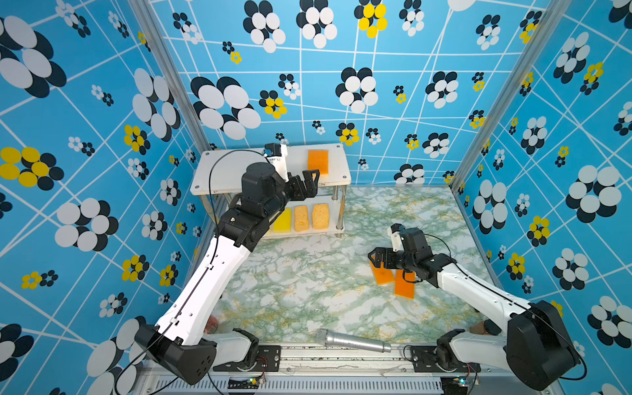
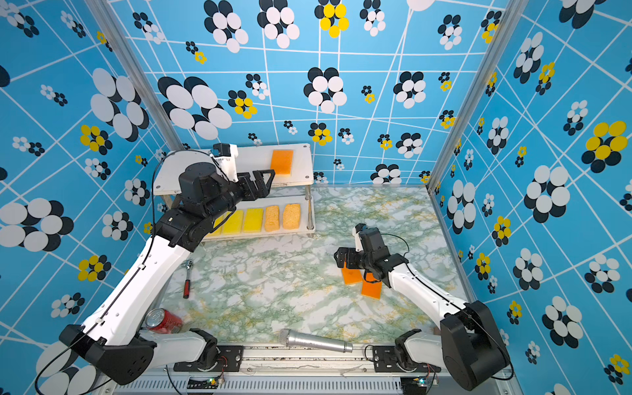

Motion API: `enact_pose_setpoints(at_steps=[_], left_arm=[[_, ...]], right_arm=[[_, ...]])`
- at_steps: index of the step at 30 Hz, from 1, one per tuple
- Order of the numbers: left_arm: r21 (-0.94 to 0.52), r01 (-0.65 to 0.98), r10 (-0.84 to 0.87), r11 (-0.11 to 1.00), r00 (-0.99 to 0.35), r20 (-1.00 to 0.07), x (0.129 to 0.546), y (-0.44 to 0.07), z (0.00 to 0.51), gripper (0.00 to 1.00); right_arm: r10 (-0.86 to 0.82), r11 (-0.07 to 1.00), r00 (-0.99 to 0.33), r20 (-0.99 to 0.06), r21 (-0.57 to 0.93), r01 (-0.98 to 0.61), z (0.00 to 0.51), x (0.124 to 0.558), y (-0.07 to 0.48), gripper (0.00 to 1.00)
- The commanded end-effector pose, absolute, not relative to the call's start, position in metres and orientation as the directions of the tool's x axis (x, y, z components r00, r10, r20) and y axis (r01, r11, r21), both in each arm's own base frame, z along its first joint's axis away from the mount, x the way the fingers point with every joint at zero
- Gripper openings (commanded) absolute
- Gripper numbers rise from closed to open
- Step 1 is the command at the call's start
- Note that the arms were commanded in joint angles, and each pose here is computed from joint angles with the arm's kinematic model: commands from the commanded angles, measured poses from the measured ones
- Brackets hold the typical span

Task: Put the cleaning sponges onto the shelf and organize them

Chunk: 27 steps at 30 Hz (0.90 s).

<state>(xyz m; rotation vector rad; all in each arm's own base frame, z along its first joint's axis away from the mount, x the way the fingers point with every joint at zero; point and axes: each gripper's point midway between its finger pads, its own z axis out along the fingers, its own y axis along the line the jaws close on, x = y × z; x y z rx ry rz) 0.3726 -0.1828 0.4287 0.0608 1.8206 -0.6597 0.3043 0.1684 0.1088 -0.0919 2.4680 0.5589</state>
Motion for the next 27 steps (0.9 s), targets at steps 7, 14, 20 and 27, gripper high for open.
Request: enact_pose_setpoints(at_steps=[7,14,20,27], left_arm=[[-0.386,0.467,-0.135,0.795,-0.485,-0.864,0.336,-0.226,0.353,0.99],[-0.386,0.467,-0.024,0.795,-0.612,-0.79,0.312,-0.237,0.289,0.99],[-0.394,0.437,-0.01,0.809,-0.66,-0.752,0.299,-0.231,0.261,0.99],[-0.408,0.45,0.032,0.795,-0.702,-0.711,0.286,-0.237,0.238,0.99]], right_arm=[[0.067,0.94,-0.876,-0.478,0.325,-0.105,0.075,0.297,0.156,0.99],[0.06,0.937,-0.913,-0.404,0.338,-0.088,0.054,0.288,0.159,0.99],[0.058,0.92,-0.933,-0.356,0.381,-0.088,0.042,0.284,0.169,0.99],[0.033,0.856,-0.948,-0.317,0.498,-0.137,0.038,0.278,0.199,0.99]])
